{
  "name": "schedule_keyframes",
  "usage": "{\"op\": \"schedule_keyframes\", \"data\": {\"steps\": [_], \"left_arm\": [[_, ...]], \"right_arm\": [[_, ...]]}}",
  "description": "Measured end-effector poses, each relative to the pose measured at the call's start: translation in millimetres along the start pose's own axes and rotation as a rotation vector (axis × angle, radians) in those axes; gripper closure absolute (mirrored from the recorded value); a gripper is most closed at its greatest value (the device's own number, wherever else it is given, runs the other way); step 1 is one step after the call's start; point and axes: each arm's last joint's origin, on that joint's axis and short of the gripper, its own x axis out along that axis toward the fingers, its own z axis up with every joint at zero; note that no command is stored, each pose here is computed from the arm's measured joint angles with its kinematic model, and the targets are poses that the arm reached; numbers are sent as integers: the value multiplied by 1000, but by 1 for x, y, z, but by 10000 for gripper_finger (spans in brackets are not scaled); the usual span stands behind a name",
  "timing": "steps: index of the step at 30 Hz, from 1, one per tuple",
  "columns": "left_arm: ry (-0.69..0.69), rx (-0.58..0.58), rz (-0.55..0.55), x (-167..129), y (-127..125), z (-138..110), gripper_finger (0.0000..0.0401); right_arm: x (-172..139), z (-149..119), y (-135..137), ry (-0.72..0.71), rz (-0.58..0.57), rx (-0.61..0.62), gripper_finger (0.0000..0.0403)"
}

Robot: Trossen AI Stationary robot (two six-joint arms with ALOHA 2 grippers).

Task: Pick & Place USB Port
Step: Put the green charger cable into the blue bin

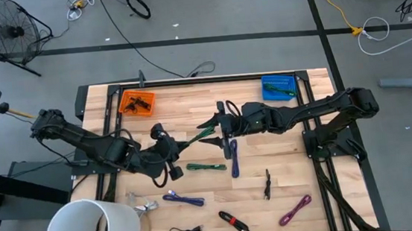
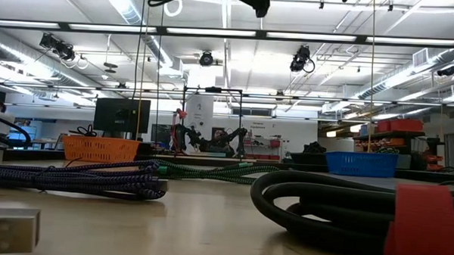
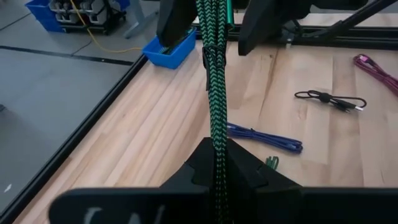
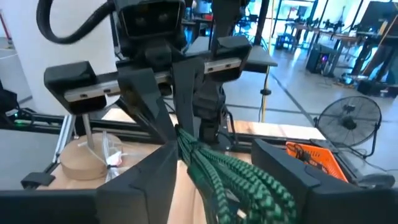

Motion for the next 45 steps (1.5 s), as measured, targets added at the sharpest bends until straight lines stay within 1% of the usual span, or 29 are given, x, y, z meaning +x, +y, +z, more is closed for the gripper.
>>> {"op": "schedule_keyframes", "data": {"steps": [2,3,4,7,8,13,15,18,22,25,30,37,41,45], "left_arm": [[-1,0,0,0,0,0,381],[-2,0,3,0,0,0,381],[-3,2,6,0,0,0,381],[-3,4,10,0,0,0,374],[-3,3,11,0,0,0,373],[-4,8,14,0,0,0,378],[-4,24,16,0,1,0,377],[3,35,19,0,1,-1,360],[9,81,34,0,2,-2,331],[0,107,48,-1,3,-1,313],[3,112,36,-3,3,-1,296],[40,70,-62,-7,-4,-5,299],[53,39,-97,-9,-7,-6,300],[54,46,-107,-9,-10,-8,300]], "right_arm": [[0,-2,0,19,2,-3,224],[0,-3,0,29,3,-8,245],[0,-4,0,39,4,-14,271],[0,-4,1,41,9,-50,368],[0,-4,1,36,10,-65,382],[0,-2,3,24,10,-69,388],[0,-3,2,29,-12,-64,388],[0,-5,1,56,-52,-59,388],[-1,-8,1,94,-62,-61,388],[-6,-10,-3,157,-105,-61,389],[-25,-14,-14,326,-243,-45,389],[-75,-13,-35,562,-533,-1,389],[-105,-13,-49,655,-685,60,389],[-128,-14,-63,716,-814,133,390]]}}
